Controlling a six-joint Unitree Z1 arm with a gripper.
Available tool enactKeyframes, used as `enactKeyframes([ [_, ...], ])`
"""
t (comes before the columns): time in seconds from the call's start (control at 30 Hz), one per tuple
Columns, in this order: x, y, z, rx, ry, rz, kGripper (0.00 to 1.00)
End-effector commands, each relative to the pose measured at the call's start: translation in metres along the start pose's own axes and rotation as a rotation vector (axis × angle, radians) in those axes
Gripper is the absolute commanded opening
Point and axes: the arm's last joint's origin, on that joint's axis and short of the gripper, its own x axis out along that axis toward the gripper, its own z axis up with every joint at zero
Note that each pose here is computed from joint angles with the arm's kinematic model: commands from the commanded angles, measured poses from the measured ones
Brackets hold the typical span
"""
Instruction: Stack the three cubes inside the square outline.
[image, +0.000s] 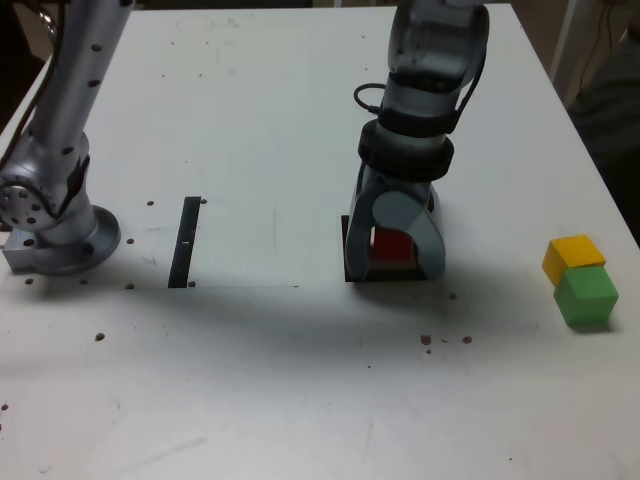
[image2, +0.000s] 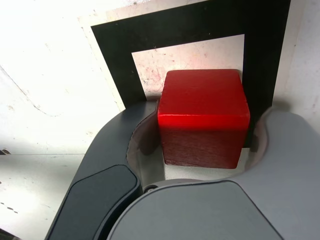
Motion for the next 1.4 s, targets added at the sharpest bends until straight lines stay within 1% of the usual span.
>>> enactKeyframes([
  [0.0,-0.003,0.0,-0.004,-0.003,-0.011,0.005,0.99],
  [0.07,-0.007,0.0,-0.008,-0.008,-0.02,0.02,0.99],
  [0.13,-0.013,0.0,-0.013,-0.017,-0.03,0.046,0.99],
  [0.33,-0.04,0.0,-0.029,-0.048,-0.069,0.158,0.99],
  [0.37,-0.045,0.0,-0.031,-0.051,-0.075,0.171,1.0],
  [0.47,-0.058,0.0,-0.032,-0.055,-0.093,0.202,1.0],
  [0.6,-0.075,0.0,-0.028,-0.056,-0.11,0.225,1.0],
  [0.7,-0.083,-0.001,-0.023,-0.056,-0.118,0.233,1.0],
  [0.8,-0.089,-0.001,-0.015,-0.056,-0.123,0.232,0.99],
  [0.93,-0.093,-0.001,0.0,-0.055,-0.135,0.213,0.99],
  [1.0,-0.095,-0.001,0.009,-0.057,-0.148,0.195,0.99],
  [1.13,-0.098,-0.004,0.023,-0.07,-0.177,0.173,0.99],
  [1.27,-0.101,-0.01,0.037,-0.089,-0.2,0.164,0.99],
  [1.37,-0.1,-0.014,0.05,-0.1,-0.207,0.159,0.99],
])
